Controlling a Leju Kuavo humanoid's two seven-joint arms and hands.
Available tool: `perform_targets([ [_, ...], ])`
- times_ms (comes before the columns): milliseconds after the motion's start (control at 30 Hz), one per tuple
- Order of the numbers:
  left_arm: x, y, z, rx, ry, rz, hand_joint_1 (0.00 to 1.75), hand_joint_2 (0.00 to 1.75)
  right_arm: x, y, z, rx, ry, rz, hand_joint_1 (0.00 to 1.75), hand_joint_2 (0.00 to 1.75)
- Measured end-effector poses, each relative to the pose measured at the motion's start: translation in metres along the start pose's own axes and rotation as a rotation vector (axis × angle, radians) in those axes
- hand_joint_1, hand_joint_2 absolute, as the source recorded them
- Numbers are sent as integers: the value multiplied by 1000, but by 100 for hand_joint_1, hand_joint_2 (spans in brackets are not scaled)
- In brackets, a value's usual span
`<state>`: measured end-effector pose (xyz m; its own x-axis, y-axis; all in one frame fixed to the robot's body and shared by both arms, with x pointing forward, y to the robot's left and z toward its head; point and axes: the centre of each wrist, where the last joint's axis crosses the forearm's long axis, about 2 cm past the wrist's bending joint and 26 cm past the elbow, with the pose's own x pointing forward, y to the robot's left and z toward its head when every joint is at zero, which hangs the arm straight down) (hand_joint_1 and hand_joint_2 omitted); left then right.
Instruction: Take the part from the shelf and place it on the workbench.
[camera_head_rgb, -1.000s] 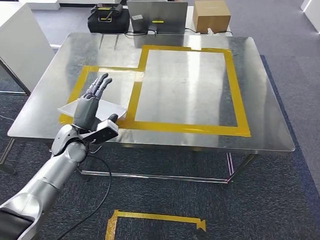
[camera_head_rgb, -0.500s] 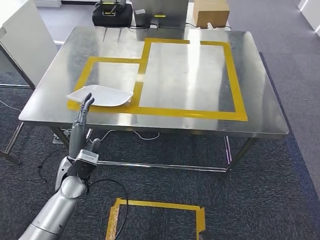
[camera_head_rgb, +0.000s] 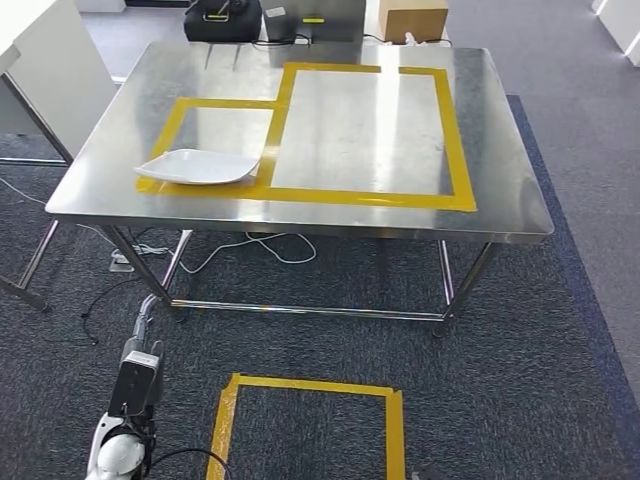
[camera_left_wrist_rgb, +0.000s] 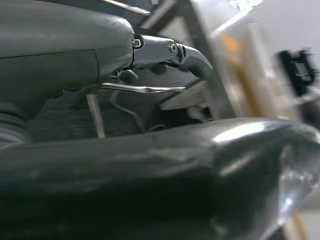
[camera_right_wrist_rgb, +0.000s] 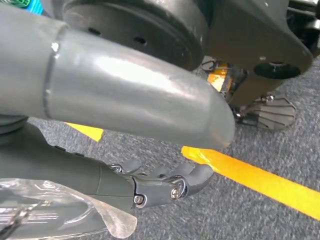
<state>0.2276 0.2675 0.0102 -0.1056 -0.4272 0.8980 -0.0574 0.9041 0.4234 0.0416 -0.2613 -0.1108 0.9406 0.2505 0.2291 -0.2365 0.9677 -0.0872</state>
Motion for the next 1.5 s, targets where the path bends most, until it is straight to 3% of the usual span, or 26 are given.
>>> perform_targets([
  [133,-46,-4,36,-36,242,-10,0,0,-2,3,1,5,20,-8,0,0],
  [233,-67,-8,62,-80,412,-44,0,0,-4,4,1,10,38,-9,0,0],
  [433,-85,-20,104,-211,732,-66,0,0,-4,4,1,27,58,-5,0,0],
  [567,-87,-28,123,-282,869,-68,0,0,2,3,0,35,56,-2,0,0],
  [833,-88,-33,140,-330,951,-74,0,0,2,7,1,44,63,-1,0,0],
  [1033,-87,-38,150,-487,1059,-208,0,0,3,7,0,47,67,12,0,0],
  [1200,-85,-46,171,-571,1075,-309,0,0,2,9,1,60,67,42,0,0],
  [1500,-75,-64,177,-642,1065,-342,0,0,1,9,1,69,73,77,0,0],
])
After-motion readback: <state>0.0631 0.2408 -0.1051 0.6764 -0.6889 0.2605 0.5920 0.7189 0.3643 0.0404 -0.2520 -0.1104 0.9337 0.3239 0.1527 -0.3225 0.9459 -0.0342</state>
